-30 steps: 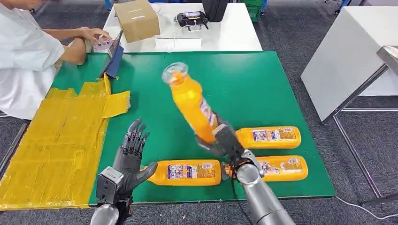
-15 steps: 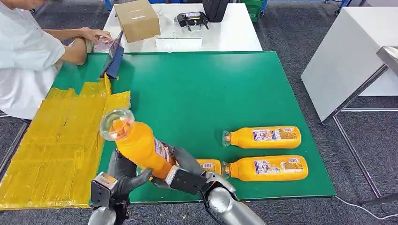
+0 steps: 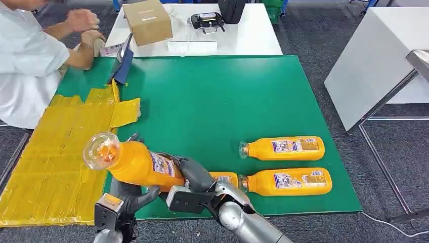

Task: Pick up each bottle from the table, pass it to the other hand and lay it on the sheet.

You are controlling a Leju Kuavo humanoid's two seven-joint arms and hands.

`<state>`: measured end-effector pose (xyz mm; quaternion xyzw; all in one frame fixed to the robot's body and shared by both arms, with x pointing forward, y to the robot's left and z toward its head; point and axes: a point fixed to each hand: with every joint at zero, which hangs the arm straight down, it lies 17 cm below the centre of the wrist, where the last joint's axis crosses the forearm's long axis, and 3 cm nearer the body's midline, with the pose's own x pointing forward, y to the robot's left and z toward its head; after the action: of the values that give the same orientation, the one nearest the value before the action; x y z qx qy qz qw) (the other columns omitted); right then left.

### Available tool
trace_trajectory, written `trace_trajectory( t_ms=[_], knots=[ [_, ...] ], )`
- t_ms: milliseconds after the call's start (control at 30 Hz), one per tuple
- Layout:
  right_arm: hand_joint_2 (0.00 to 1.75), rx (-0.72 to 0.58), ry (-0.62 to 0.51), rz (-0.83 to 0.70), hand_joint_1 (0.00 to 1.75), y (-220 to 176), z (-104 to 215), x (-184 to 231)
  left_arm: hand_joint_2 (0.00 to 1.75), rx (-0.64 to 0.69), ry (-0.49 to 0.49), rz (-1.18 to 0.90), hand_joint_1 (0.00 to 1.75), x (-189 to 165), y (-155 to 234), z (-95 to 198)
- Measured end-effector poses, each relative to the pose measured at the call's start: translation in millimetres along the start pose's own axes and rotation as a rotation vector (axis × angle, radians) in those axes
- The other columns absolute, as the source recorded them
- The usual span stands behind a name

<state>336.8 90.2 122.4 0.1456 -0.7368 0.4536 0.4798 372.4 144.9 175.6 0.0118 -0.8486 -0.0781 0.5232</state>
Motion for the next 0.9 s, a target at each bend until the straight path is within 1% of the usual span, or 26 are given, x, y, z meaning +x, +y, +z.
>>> trace_trajectory(
  t_ms=[33, 467, 633, 900],
  knots=[
    [1.75, 0.001, 0.001, 0.001, 1.75, 0.4, 0.0, -0.3, 1.75, 0.004, -0.001, -0.002, 1.75, 0.0, 0.8, 0.2],
    [1.75, 0.025, -0.021, -0.011, 1.75, 8.2, -5.5, 8.9, 1.75, 0.045, -0.048, 0.090, 1.75, 15.5, 9.3, 0.6],
    [1.75, 0.030, -0.026, -0.015, 1.75, 10.9, -5.9, 10.7, 1.75, 0.044, -0.046, 0.103, 1.75, 15.3, 10.0, 0.5],
    [1.75, 0.029, -0.026, -0.026, 1.75, 11.4, -6.0, 11.1, 1.75, -0.013, -0.012, 0.215, 1.75, 13.0, 0.1, 1.9]
  ],
)
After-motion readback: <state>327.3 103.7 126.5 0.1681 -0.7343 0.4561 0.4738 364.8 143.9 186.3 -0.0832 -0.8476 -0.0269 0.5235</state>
